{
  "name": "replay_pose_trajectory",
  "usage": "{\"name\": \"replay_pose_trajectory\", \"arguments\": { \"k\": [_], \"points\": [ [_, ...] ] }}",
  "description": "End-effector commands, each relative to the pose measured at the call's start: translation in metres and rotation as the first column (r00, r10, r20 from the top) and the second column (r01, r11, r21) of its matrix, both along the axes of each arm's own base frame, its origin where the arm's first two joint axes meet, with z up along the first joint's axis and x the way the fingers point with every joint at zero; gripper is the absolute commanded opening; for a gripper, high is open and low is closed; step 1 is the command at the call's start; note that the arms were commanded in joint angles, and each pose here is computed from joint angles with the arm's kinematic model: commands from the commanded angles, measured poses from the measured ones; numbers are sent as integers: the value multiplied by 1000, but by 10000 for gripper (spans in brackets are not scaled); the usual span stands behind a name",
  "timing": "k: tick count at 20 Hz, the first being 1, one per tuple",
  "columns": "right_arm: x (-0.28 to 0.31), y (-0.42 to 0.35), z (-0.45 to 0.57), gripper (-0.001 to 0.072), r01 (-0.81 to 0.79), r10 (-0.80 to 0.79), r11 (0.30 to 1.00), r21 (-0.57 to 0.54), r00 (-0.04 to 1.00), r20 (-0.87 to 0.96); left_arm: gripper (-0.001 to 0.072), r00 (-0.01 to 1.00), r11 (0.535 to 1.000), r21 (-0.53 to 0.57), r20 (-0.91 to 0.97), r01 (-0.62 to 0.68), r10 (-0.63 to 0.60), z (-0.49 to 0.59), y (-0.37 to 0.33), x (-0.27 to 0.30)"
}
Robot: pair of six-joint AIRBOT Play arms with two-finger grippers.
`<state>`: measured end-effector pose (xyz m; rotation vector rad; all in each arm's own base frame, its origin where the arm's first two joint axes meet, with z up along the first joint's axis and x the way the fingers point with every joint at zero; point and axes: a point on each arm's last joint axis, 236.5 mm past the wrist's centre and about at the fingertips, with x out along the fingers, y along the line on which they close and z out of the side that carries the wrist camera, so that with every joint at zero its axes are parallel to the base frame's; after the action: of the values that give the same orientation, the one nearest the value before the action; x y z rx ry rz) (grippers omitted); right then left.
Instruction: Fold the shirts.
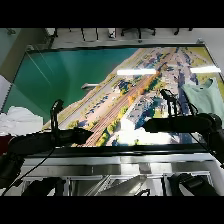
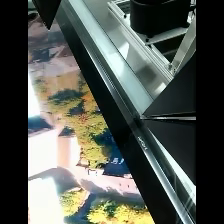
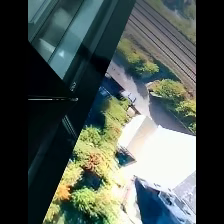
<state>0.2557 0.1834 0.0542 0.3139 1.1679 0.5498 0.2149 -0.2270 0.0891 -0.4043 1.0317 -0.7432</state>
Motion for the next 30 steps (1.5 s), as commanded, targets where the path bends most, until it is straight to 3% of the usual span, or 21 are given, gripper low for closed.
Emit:
{"name": "replay_pose_trajectory", "arguments": {
  "k": [1, 2, 4, 5, 6, 7, 8, 9, 10, 12, 17, 22, 27, 28, 29, 30],
  "points": [
    [0, 1, 0, 20, 0, 0, 1000, 2, 1000, 0, 21, 1000, 1000, 3, 10, -9, 9, 0, 1, 3],
    [0, 1, 0, 20, 0, 0, 1000, 2, 1000, 0, 21, 999, 999, 37, 32, -22, 20, -1, 9, 9],
    [0, 1, 0, 20, 0, 0, 1000, 2, 1000, 0, 21, 990, 968, 215, 91, -126, 108, -9, 57, 33],
    [0, 1, 0, 20, 0, 0, 1000, 2, 1000, 0, 21, 972, 911, 344, 141, -228, 190, -10, 100, 50],
    [0, 1, 0, 20, 0, 0, 1000, 2, 1000, 0, 25, 948, 819, 481, 207, -312, 240, -7, 149, 62],
    [0, 1, 0, 20, 0, 0, 1000, 2, 1000, 0, 267, 927, 717, 588, 250, -374, 278, -4, 194, 68],
    [0, 1, 0, 20, 0, 0, 1000, 2, 1000, -1, 685, 903, 597, 681, 264, -423, 338, -4, 242, 69],
    [0, 1, 0, 20, 0, 0, 1000, 1, 1000, -2, 710, 880, 497, 748, 247, -439, 406, -10, 282, 64],
    [0, 1, 0, 20, 0, 0, 1000, 1, 1000, -3, 710, 853, 430, 790, 213, -438, 477, -22, 314, 58],
    [0, 1, -1, 20, 0, 0, 1000, 1, 1000, -3, 711, 815, 371, 827, 169, -423, 554, -45, 358, 59],
    [0, 1, -1, 20, 0, 0, 1000, 1, 1000, -3, 710, 740, 325, 847, 114, -422, 663, -115, 439, 71],
    [0, 1, -1, 20, 0, 0, 1000, 1, 1000, -4, 711, 670, 317, 849, 56, -422, 740, -153, 488, 81],
    [0, 1, -1, 20, 0, 0, 1000, 1, 1000, -4, 696, 698, 340, 852, 40, -398, 715, -172, 497, 123],
    [0, 1, -1, 20, 0, 0, 1000, 1, 1000, -4, 435, 704, 346, 854, 31, -387, 710, -175, 496, 129],
    [0, 1, -1, 20, 0, 0, 1000, 1, 1000, -4, 104, 705, 352, 859, 15, -371, 709, -177, 495, 130],
    [0, 1, -1, 20, 0, 0, 1000, 1, 1000, -4, 21, 704, 356, 863, 0, -359, 710, -177, 494, 132]
  ]
}}
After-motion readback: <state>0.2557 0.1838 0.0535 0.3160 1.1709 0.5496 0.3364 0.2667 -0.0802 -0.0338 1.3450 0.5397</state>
